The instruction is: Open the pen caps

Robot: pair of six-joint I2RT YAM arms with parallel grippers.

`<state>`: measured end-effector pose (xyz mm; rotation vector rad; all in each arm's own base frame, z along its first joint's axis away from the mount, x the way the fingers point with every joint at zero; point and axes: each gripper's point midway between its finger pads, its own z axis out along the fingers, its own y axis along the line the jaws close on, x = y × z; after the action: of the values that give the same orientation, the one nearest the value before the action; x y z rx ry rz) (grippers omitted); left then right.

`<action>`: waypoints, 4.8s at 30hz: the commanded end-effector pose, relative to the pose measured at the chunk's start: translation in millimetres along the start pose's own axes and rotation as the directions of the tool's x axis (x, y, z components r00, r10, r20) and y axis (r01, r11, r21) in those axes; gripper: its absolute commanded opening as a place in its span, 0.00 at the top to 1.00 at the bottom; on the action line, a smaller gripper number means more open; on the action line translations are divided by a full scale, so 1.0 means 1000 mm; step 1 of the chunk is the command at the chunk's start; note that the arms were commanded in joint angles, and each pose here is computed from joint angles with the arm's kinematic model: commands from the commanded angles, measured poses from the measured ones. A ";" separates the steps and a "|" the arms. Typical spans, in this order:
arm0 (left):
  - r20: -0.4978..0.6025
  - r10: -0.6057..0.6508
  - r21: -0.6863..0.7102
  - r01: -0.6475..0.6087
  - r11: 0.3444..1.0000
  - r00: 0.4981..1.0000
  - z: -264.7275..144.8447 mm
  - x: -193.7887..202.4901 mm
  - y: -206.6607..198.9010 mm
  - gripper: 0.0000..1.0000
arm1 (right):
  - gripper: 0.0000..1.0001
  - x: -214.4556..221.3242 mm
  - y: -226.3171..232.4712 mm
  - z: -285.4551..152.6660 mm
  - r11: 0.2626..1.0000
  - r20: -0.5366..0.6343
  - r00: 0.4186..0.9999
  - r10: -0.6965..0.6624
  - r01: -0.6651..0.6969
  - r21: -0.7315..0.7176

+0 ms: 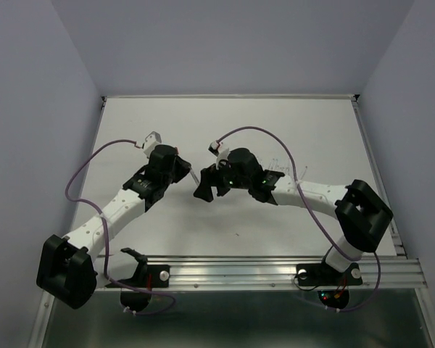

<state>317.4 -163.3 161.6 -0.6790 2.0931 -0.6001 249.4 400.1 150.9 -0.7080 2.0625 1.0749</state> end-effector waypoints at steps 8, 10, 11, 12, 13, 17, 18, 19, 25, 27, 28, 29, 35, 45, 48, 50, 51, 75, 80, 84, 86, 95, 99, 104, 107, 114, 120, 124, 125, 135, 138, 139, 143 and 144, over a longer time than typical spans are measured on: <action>0.049 -0.060 0.099 0.055 0.994 0.997 -0.011 -0.016 -0.033 1.00 | 0.34 -0.044 0.004 0.030 0.999 0.115 0.993 -0.016 0.011 0.043; 0.059 -0.063 0.101 0.057 0.993 0.996 -0.012 -0.018 -0.033 1.00 | 0.48 -0.042 0.006 0.033 0.999 0.112 0.994 -0.012 0.007 0.045; 0.065 -0.065 0.102 0.058 0.993 0.996 -0.012 -0.020 -0.033 1.00 | 0.64 -0.044 0.007 0.033 0.999 0.117 0.993 -0.013 0.008 0.045; 0.066 -0.065 0.101 0.058 0.993 0.996 -0.012 -0.020 -0.033 1.00 | 0.75 -0.044 0.006 0.033 0.999 0.118 0.993 -0.014 0.009 0.049; 0.097 -0.062 0.084 0.054 0.995 0.993 -0.007 -0.024 -0.030 1.00 | 0.99 -0.041 0.012 0.028 0.999 0.117 0.993 -0.036 0.031 0.043; 0.153 -0.043 0.012 0.042 0.999 0.987 0.007 -0.034 -0.021 1.00 | 0.99 -0.032 0.016 0.019 0.998 0.099 0.994 -0.054 0.050 0.038; 0.177 -0.053 0.006 0.053 0.999 0.983 0.010 -0.043 -0.024 1.00 | 0.99 -0.019 0.021 0.017 0.999 0.071 0.997 -0.042 0.042 0.012; 0.186 -0.057 0.006 0.057 0.998 0.981 0.012 -0.048 -0.026 1.00 | 0.99 -0.019 0.025 0.011 0.999 0.072 0.997 -0.038 0.038 -0.003; 0.269 -0.089 -0.017 0.097 0.995 0.959 0.037 -0.086 -0.028 1.00 | 0.99 0.020 0.051 -0.014 0.994 0.010 1.000 0.015 -0.013 -0.108; 0.274 -0.098 -0.027 0.110 0.994 0.957 0.044 -0.094 -0.023 1.00 | 0.99 0.026 0.065 -0.026 0.986 0.003 0.999 0.043 -0.042 -0.163; 0.287 -0.109 -0.022 0.120 0.993 0.952 0.044 -0.100 -0.023 1.00 | 0.99 0.032 0.068 -0.031 0.981 -0.013 0.998 0.057 -0.059 -0.183; 0.312 -0.114 -0.038 0.132 0.991 0.943 0.045 -0.108 -0.016 1.00 | 0.99 0.048 0.069 -0.035 0.978 -0.042 0.997 0.069 -0.076 -0.193; 0.375 -0.124 -0.098 0.172 0.980 0.919 0.048 -0.128 0.005 1.00 | 0.99 0.067 0.084 -0.062 0.955 -0.056 0.988 0.146 -0.155 -0.252; 0.243 0.003 -0.123 0.028 0.992 0.970 0.047 -0.104 0.017 1.00 | 0.99 0.073 0.000 -0.066 0.948 0.028 0.969 0.244 -0.245 0.206; 0.128 0.104 -0.111 -0.090 0.990 0.986 0.045 -0.075 0.029 1.00 | 0.99 0.068 -0.046 -0.068 0.883 0.101 0.948 0.300 -0.317 0.348; 0.079 0.141 -0.142 -0.129 0.981 0.987 0.043 -0.061 0.044 1.00 | 0.99 0.066 -0.075 -0.072 0.837 0.134 0.938 0.320 -0.346 0.424; 0.054 0.151 -0.180 -0.139 0.974 0.987 0.043 -0.052 0.057 1.00 | 0.99 0.061 -0.085 -0.074 0.820 0.157 0.937 0.312 -0.349 0.454; -0.165 0.221 -0.365 -0.268 0.892 0.961 0.068 0.007 0.137 0.84 | 0.93 0.008 -0.218 -0.125 0.528 0.342 0.914 0.217 -0.405 0.747; -0.164 0.225 -0.373 -0.271 0.887 0.961 0.068 0.006 0.138 0.64 | 0.92 0.008 -0.232 -0.124 0.508 0.338 0.913 0.228 -0.407 0.759; -0.164 0.232 -0.374 -0.278 0.884 0.959 0.067 0.004 0.136 0.48 | 0.92 0.010 -0.241 -0.124 0.494 0.333 0.912 0.239 -0.409 0.767; -0.160 0.234 -0.372 -0.278 0.886 0.959 0.065 0.000 0.133 0.40 | 0.91 0.010 -0.242 -0.122 0.493 0.333 0.910 0.246 -0.414 0.766; -0.058 0.231 -0.265 -0.238 0.934 0.971 0.042 -0.031 0.089 0.03 | 0.88 0.018 -0.251 -0.110 0.486 0.315 0.906 0.283 -0.419 0.767; -0.003 0.211 -0.211 -0.207 0.955 0.978 0.030 -0.044 0.070 0.01 | 0.85 0.027 -0.254 -0.105 0.471 0.306 0.898 0.315 -0.428 0.772; 0.050 0.196 -0.170 -0.185 0.968 0.979 0.015 -0.058 0.053 0.01 | 0.79 0.029 -0.251 -0.104 0.462 0.324 0.881 0.345 -0.459 0.759; 0.069 0.188 -0.160 -0.175 0.971 0.980 0.010 -0.063 0.049 0.01 | 0.72 0.031 -0.246 -0.103 0.475 0.320 0.876 0.360 -0.467 0.746; 0.078 0.179 -0.159 -0.165 0.973 0.981 0.009 -0.065 0.048 0.01 | 0.59 0.021 -0.234 -0.112 0.503 0.339 0.873 0.350 -0.481 0.718; 0.075 0.178 -0.153 -0.165 0.974 0.981 0.010 -0.065 0.045 0.01 | 0.51 0.009 -0.222 -0.121 0.532 0.356 0.873 0.333 -0.485 0.694; 0.089 0.171 -0.140 -0.158 0.977 0.981 0.007 -0.069 0.041 0.01 | 0.32 -0.006 -0.211 -0.132 0.568 0.368 0.883 0.292 -0.470 0.675; 0.095 0.170 -0.139 -0.156 0.978 0.981 0.006 -0.070 0.040 0.01 | 0.22 -0.011 -0.208 -0.135 0.577 0.375 0.883 0.281 -0.468 0.670; 0.202 0.147 -0.087 -0.132 0.987 0.968 -0.016 -0.090 0.028 0.01 | 0.00 -0.042 -0.173 -0.219 0.580 0.564 0.820 0.097 -0.506 0.638; 0.241 0.143 -0.101 -0.121 0.987 0.960 -0.025 -0.095 0.034 0.01 | 0.00 -0.036 -0.171 -0.242 0.555 0.602 0.797 0.048 -0.523 0.647; 0.250 0.141 -0.102 -0.119 0.988 0.958 -0.026 -0.096 0.035 0.01 | 0.00 -0.025 -0.173 -0.247 0.541 0.604 0.795 0.050 -0.530 0.653; 0.302 0.116 -0.069 -0.100 0.993 0.946 -0.039 -0.101 0.034 0.01 | 0.00 -0.023 -0.161 -0.280 0.539 0.671 0.742 -0.009 -0.561 0.628; 0.311 0.111 -0.060 -0.097 0.993 0.944 -0.041 -0.102 0.033 0.01 | 0.00 -0.021 -0.161 -0.285 0.530 0.677 0.735 -0.020 -0.566 0.631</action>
<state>328.8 -74.0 206.4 -0.6141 1.9256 -0.3562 294.5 107.8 200.0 0.4069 1.8738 0.3610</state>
